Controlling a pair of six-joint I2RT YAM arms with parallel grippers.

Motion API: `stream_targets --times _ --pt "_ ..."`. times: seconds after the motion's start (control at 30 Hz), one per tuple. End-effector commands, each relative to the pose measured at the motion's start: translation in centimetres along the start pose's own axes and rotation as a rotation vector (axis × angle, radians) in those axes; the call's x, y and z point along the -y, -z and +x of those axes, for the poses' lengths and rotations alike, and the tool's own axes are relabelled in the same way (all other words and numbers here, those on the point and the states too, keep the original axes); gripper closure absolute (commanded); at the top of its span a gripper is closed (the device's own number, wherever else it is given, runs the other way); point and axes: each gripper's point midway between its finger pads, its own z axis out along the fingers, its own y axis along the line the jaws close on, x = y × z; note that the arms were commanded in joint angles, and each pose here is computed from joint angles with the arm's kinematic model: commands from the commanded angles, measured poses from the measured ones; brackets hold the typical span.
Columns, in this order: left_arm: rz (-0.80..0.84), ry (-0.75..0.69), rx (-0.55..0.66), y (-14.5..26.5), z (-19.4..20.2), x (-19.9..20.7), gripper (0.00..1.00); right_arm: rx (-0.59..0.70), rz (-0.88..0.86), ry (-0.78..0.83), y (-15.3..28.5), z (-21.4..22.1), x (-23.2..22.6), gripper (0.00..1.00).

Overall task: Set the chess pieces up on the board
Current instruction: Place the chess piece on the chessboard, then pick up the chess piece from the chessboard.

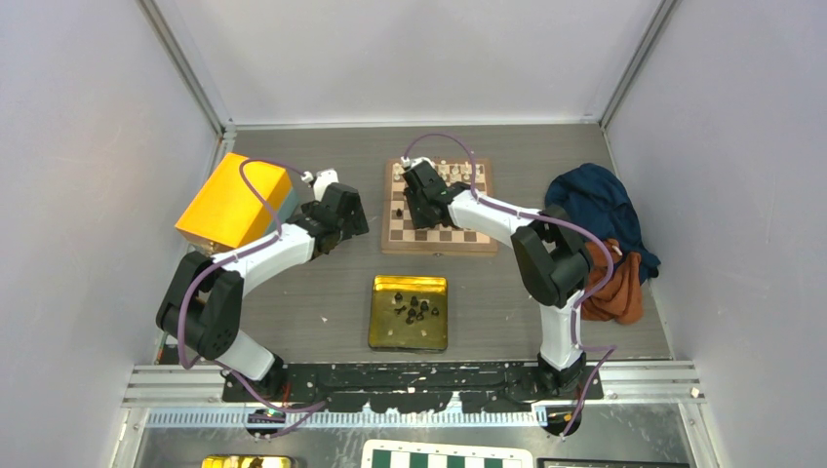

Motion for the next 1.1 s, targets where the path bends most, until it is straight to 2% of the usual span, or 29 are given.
stream_targets --times 0.0,0.43,1.07 --pt "0.022 0.037 0.068 0.5 -2.0 0.9 0.18 0.095 -0.024 -0.006 1.8 -3.5 -0.8 0.68" --pt "0.026 0.028 0.074 0.4 -2.5 1.2 0.18 0.111 -0.033 0.021 1.0 -5.9 -1.6 0.65" --pt "0.047 0.036 0.081 0.4 -2.8 1.7 0.17 0.096 -0.008 0.033 -1.2 -6.0 -1.2 0.64"
